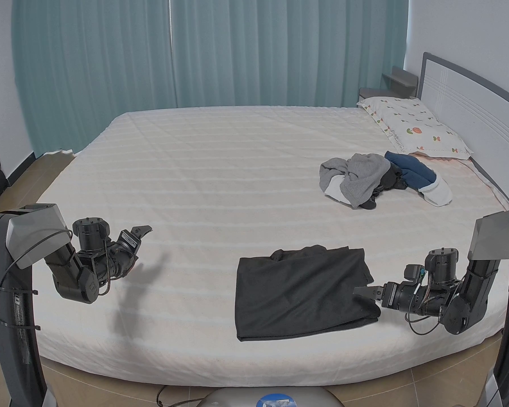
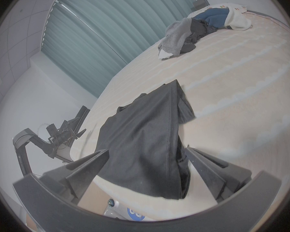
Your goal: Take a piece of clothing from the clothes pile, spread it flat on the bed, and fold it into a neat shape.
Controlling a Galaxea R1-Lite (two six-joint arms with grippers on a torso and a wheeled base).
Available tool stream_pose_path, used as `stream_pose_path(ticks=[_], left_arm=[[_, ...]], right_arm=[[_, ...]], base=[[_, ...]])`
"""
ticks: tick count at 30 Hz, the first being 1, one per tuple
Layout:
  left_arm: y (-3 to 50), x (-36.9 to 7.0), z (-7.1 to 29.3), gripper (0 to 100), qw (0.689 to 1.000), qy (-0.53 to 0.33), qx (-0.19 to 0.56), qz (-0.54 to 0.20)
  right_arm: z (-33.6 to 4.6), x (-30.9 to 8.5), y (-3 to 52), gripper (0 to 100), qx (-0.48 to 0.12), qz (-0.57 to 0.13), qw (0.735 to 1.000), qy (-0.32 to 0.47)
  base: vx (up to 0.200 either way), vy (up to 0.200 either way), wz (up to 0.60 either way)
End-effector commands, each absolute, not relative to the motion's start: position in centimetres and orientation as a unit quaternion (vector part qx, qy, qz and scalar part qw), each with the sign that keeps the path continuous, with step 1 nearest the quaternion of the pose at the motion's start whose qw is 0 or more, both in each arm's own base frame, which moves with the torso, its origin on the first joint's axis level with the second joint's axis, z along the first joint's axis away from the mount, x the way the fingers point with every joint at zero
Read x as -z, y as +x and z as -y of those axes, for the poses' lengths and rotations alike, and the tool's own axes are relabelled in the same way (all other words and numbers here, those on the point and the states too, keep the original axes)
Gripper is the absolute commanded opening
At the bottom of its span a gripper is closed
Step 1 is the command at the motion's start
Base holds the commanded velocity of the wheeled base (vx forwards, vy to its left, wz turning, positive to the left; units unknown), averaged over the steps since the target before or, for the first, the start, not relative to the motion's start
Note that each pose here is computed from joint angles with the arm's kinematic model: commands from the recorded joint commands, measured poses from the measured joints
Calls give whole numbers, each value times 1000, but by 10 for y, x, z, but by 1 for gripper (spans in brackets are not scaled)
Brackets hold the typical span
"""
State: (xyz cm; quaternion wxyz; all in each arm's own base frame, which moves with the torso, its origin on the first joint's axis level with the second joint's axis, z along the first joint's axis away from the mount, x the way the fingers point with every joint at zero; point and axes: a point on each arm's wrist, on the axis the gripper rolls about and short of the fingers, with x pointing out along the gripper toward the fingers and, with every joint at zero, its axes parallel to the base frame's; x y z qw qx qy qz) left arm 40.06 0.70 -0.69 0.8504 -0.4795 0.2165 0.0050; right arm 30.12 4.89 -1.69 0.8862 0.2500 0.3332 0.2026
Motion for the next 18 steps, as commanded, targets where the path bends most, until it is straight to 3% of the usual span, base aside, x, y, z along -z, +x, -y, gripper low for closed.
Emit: stream_pose_path(ticks=[1,13,14,18], left_arm=[[400,7,-7,100,850,-480,-5,-217],[400,7,-7,100,850,-480,-5,-217],[400,7,-7,100,850,-480,-5,-217],[400,7,-7,100,850,-480,-5,-217]], right_arm=[[-50,16,300,100,-205,-334,886,249],[-51,27,306,100,-205,-336,885,249],[-51,26,305,0,-204,-337,885,249],[-48,22,303,0,-201,-335,886,248]], base=[[0,0,0],[0,0,0],[0,0,0],[0,0,0]])
